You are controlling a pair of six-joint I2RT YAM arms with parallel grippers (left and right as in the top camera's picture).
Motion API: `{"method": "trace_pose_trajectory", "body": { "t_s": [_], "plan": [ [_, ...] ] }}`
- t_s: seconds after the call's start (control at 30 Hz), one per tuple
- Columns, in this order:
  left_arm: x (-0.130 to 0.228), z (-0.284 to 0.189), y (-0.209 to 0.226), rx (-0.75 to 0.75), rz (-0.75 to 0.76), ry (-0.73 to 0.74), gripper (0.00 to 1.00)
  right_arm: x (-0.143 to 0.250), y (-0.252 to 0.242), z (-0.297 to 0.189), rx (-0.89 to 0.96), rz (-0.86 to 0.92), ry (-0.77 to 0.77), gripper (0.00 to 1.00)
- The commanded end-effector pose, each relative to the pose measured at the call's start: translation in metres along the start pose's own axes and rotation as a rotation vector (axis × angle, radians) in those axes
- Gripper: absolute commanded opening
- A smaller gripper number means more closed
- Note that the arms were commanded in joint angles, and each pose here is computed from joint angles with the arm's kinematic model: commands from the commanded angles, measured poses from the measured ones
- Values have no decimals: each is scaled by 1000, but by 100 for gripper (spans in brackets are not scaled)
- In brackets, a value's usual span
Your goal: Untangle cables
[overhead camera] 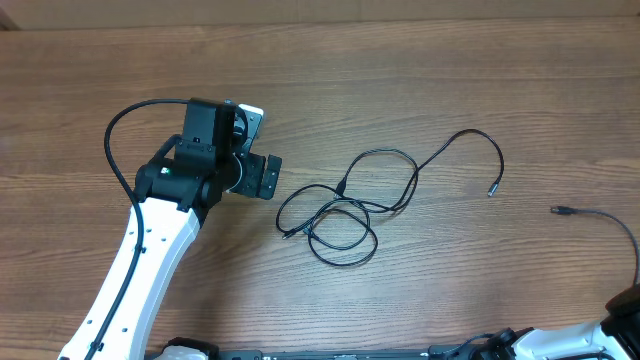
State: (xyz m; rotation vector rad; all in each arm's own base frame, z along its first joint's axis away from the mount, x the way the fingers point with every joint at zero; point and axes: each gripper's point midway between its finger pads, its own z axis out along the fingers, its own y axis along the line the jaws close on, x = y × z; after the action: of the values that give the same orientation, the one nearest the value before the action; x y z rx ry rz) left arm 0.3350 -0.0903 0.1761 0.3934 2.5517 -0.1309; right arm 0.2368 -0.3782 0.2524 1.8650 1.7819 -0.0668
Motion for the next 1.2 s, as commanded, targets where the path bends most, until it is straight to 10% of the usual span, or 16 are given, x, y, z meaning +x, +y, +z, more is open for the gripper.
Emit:
{"method": "trace_pose_trajectory", "body": {
  "t_s": [0.0, 0.53, 1.17],
  "plan": [
    [-3, -1, 2, -6, 9, -6, 100, 7, 8, -2, -63, -6, 45, 100],
    [-3, -1, 2, -6, 9, -6, 99, 93, 53, -16, -275, -343, 338, 100],
    [-3, -1, 2, -6, 9, -6, 100, 362, 141, -83, -415, -1024, 712, 100]
  ]
}}
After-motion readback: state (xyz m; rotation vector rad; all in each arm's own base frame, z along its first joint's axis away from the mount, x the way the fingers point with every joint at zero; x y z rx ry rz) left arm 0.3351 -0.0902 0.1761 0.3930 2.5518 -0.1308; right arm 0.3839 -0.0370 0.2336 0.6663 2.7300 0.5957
